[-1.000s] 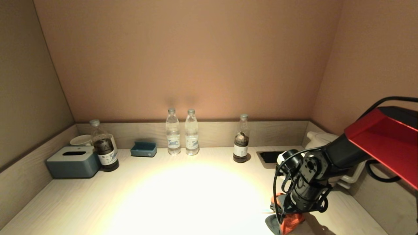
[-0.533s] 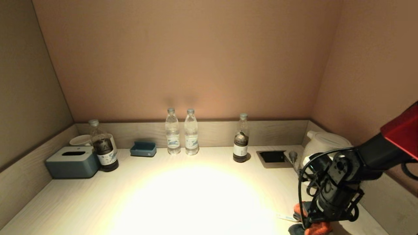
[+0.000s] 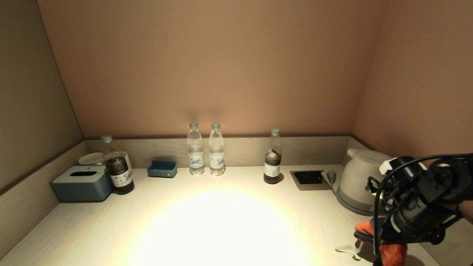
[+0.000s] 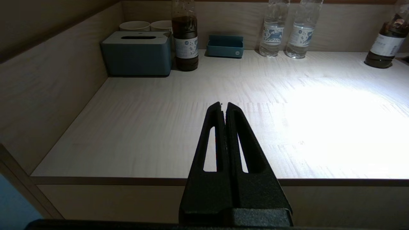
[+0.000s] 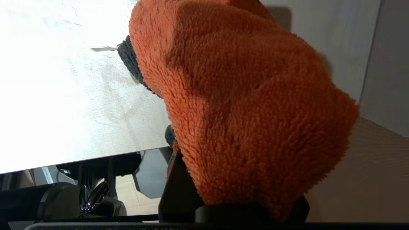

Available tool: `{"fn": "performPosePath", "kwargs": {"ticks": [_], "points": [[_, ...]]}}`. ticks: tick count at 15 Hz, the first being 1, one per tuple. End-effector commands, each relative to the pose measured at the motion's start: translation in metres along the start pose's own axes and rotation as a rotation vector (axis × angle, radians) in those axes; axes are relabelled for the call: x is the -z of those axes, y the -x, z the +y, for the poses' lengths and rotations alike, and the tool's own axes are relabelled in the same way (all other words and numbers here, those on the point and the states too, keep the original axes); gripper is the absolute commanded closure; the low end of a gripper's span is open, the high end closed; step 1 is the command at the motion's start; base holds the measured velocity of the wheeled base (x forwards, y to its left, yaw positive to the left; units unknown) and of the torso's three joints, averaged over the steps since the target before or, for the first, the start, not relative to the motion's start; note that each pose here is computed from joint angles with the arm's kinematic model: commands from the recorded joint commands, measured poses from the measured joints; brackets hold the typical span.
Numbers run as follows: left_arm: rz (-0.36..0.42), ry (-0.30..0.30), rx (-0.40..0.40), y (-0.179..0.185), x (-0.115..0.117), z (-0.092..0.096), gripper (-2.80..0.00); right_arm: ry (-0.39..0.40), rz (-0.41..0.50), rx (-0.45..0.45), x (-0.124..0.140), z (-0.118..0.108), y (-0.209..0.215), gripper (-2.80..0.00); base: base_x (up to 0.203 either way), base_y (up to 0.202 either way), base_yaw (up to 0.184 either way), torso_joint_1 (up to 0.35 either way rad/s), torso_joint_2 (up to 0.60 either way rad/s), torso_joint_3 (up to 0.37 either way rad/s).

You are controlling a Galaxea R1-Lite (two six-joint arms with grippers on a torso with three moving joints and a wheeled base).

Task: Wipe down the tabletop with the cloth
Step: Sweep the stains on the table, then place the tablecloth

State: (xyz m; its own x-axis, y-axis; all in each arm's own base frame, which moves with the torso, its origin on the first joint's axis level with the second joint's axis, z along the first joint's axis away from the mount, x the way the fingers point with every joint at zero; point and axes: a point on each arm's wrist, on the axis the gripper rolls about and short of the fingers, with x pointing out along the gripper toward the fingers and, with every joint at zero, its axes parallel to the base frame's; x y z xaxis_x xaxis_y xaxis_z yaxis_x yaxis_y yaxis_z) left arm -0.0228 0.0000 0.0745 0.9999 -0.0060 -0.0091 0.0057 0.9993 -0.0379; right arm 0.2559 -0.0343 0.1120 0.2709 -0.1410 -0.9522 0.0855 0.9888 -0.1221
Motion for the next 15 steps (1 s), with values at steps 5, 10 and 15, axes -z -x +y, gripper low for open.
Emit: {"fn": "performPosePath", "kwargs": {"ticks": [5,10,15], "points": [[0.000,0.000,0.000,0.000,0.000,0.000,0.00,0.080,-0.055,0.077,-0.009,-0.037,-0.018,0.00,0.000,0.000,0.000,0.000,0.00,0.000],[0.000,0.000,0.000,0.000,0.000,0.000,0.00,0.158,-0.087,0.184,-0.019,-0.057,-0.036,0.00,0.000,0.000,0.000,0.000,0.00,0.000],[0.000,0.000,-0.001,0.000,0.000,0.000,0.00,0.228,-0.134,0.235,-0.027,-0.048,-0.032,0.00,0.000,0.000,0.000,0.000,0.00,0.000]]}}
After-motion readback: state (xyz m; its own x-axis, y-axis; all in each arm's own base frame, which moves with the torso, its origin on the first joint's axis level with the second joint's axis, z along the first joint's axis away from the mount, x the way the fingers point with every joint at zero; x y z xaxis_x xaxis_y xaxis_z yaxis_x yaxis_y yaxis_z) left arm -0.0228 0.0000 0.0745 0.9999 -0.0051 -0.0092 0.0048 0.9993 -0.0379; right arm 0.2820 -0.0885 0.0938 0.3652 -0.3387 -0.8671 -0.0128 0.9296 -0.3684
